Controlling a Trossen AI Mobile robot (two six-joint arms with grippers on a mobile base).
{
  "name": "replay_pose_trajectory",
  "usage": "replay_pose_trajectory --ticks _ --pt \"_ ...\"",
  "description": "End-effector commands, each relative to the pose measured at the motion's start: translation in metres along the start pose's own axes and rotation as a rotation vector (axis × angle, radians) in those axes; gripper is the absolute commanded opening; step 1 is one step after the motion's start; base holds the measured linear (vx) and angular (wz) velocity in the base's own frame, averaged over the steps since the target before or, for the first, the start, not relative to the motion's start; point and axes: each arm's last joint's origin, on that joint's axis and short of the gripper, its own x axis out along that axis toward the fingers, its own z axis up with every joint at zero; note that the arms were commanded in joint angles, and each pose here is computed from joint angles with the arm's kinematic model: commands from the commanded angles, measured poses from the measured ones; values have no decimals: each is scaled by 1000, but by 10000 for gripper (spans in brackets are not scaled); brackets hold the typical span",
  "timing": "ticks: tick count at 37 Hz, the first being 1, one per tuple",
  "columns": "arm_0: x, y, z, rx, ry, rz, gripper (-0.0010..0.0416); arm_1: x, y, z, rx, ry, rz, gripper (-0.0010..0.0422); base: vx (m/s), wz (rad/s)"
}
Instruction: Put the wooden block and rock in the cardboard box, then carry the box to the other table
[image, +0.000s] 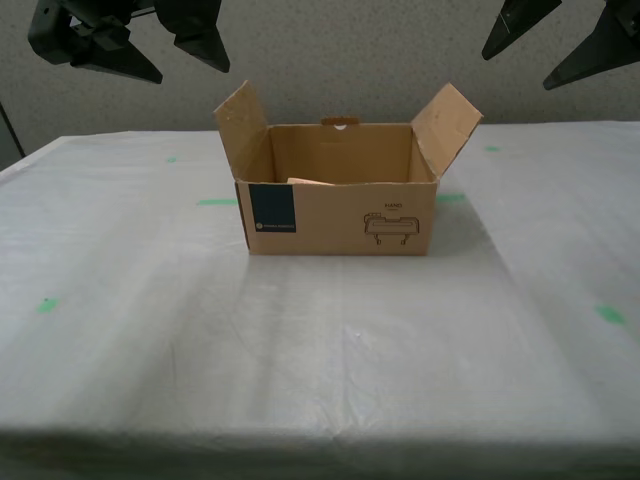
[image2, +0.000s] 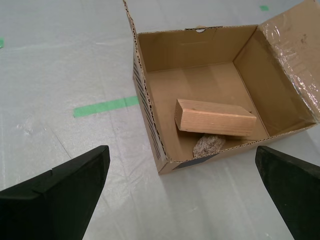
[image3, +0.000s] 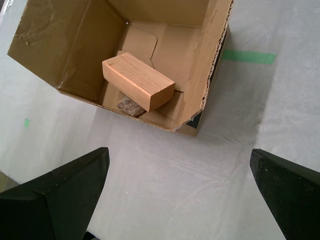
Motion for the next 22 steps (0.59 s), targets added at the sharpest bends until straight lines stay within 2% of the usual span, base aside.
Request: replay_pose_trajectory --ticks 1,22 --pt "0 0 0 3 -1 -3 394 0 0 1 1 -5 1 400 0 0" --pt "0 0 0 3 -1 -3 394 0 0 1 1 -5 1 400 0 0"
